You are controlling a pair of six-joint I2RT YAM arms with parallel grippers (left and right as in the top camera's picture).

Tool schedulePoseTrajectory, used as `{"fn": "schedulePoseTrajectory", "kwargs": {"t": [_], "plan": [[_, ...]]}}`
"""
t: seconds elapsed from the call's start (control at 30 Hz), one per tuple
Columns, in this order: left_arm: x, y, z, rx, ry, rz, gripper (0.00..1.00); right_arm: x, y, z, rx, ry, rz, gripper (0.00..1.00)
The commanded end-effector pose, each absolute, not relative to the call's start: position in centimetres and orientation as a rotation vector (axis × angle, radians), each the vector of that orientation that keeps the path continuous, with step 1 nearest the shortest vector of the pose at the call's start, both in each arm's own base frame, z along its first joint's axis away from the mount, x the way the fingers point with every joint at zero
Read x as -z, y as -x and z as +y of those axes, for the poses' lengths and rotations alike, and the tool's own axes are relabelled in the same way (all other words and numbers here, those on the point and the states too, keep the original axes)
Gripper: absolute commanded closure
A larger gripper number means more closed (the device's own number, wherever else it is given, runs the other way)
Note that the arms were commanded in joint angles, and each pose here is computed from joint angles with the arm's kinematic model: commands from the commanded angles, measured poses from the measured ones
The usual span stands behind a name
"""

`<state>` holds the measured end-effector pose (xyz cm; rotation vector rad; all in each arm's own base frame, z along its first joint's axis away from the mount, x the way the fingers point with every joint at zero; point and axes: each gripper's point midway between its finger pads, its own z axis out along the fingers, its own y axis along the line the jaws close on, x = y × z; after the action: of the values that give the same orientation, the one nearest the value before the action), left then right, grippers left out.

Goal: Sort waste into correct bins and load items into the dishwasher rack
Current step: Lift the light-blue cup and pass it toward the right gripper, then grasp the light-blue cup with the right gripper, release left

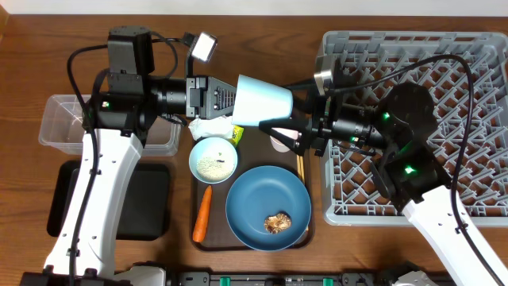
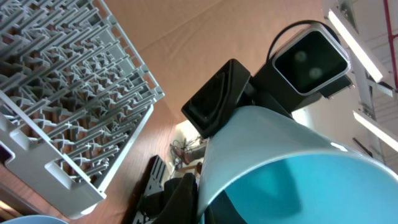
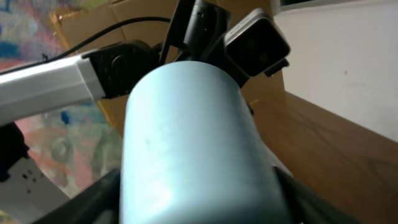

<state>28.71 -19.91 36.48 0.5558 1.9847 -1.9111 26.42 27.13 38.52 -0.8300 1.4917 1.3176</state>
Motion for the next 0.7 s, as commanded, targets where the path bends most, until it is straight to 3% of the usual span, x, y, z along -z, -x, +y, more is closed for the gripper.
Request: {"fn": "schedulePoseTrajectory", "kwargs": {"t": [0.0,0.3,0.33,0.4,0.43,0.67], "plan": [[-37.2,-28.31,-20.02,1.93,-0.584,1.965,0.94,-38.96,-26.22,27.34,-1.32,0.84,1.478,0.44],[-37.2,-28.33,-20.01,1.929,-0.584,1.964,0.93,-38.96,-26.22,27.34,-1.32,0.84,1.478,0.49],[-37.2,-28.33,-20.01,1.929,-0.584,1.965,0.83,-38.96,-26.22,27.34,-1.32,0.84,1.478,0.49],[-37.2,-28.35,-19.99,1.928,-0.583,1.965,0.51,-38.98,-26.21,27.34,-1.319,0.84,1.477,0.49],[-37.2,-28.36,-19.99,1.927,-0.583,1.964,0.47,-38.97,-26.22,27.33,-1.319,0.84,1.478,0.5],[-37.35,-28.71,-19.99,1.894,-0.605,1.944,0.45,-38.6,-26.29,27.28,-1.307,0.848,1.486,0.55]]}}
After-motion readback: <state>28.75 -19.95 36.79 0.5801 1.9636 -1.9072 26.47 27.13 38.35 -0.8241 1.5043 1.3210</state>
